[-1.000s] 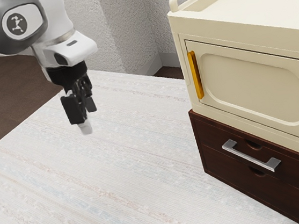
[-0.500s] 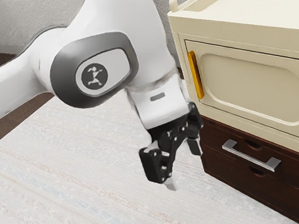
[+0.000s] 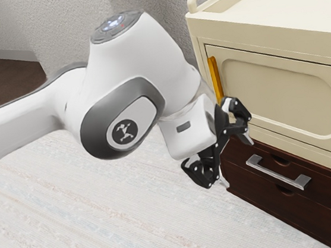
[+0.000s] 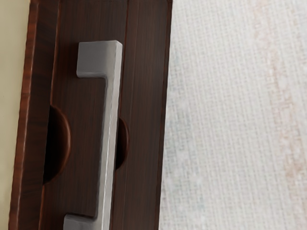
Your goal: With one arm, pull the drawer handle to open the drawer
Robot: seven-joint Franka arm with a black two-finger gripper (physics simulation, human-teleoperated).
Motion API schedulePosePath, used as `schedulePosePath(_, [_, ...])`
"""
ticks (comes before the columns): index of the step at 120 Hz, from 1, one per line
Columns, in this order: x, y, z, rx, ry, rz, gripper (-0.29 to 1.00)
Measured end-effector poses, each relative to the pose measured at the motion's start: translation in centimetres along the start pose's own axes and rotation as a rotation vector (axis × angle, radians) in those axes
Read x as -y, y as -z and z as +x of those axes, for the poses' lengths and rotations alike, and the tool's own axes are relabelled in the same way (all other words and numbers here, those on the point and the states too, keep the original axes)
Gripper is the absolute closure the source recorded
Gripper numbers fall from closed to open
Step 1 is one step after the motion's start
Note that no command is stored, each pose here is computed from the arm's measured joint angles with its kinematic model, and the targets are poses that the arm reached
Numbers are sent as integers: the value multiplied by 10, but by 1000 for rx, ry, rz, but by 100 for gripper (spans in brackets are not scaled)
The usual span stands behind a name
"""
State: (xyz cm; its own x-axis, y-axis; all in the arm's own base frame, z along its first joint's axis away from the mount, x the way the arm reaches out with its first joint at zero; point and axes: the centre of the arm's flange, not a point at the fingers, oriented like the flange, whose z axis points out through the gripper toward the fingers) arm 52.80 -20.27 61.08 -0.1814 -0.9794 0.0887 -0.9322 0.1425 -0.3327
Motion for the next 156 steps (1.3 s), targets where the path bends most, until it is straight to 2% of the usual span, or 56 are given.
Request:
schedulePosePath(24, [2,-8,13,-25,-59,39,29])
schedulePosePath(39, [2,-20,20,-52,-74,41,39])
schedulePosePath(90, [14,-55,16,-61,-96,63,49])
schedulePosePath(108, [10,-69,14,-61,-99,46,55])
schedulePosePath(136, [-31,-54,13,-65,-118,54,70])
schedulePosePath(156, [-70,-39,12,-71,-136,69,74])
